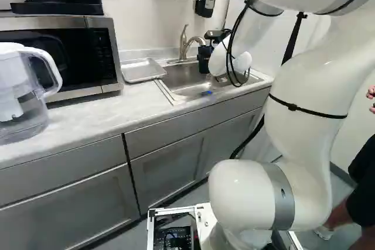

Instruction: Rinse the cup and place it in the tray

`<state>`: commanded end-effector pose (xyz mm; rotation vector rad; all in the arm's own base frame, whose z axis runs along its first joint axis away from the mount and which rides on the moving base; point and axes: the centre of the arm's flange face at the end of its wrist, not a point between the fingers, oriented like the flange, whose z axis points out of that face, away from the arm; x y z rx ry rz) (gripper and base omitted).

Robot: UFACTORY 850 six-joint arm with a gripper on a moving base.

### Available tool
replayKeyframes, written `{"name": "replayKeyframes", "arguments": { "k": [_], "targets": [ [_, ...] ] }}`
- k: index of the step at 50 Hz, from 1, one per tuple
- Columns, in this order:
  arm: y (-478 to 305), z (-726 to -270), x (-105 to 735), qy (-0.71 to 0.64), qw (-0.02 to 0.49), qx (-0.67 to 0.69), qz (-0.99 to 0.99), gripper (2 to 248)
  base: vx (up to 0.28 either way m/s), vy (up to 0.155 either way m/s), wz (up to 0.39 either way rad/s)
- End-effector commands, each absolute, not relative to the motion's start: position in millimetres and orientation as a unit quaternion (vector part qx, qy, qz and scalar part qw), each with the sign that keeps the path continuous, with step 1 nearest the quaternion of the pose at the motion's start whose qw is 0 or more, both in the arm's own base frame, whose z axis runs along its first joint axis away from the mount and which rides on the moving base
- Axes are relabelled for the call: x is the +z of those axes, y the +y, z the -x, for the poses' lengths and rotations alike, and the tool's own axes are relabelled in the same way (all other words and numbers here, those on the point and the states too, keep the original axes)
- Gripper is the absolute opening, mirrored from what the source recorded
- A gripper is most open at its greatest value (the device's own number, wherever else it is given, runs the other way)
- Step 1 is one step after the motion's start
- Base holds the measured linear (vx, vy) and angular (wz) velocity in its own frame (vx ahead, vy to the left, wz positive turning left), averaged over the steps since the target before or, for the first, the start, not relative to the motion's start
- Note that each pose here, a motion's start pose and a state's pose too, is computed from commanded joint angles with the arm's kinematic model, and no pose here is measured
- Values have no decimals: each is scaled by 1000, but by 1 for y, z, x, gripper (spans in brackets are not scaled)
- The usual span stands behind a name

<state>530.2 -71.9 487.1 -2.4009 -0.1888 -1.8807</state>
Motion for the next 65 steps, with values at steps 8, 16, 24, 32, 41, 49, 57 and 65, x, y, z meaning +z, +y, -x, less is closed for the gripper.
{"name": "replayKeyframes", "arguments": {
  "k": [8, 16, 24, 32, 41, 49, 57, 65],
  "targets": [
    [-72, -530, 487, -62, 43, -615, 785, 124, 0, 0, 0],
    [-71, -530, 487, -62, 43, -615, 785, 124, 0, 0, 0],
    [-69, -530, 487, -63, 44, -615, 785, 124, 0, 0, 0],
    [-65, -528, 487, -66, 47, -614, 785, 124, 0, 0, 0],
    [-59, -525, 481, -70, 51, -609, 788, 124, 0, 0, 0],
    [-52, -521, 473, -73, 57, -602, 793, 124, 0, 0, 0],
    [-42, -517, 467, -79, 63, -596, 797, 124, 0, 0, 0],
    [-30, -513, 467, -87, 70, -595, 796, 124, 0, 0, 0]
  ]
}}
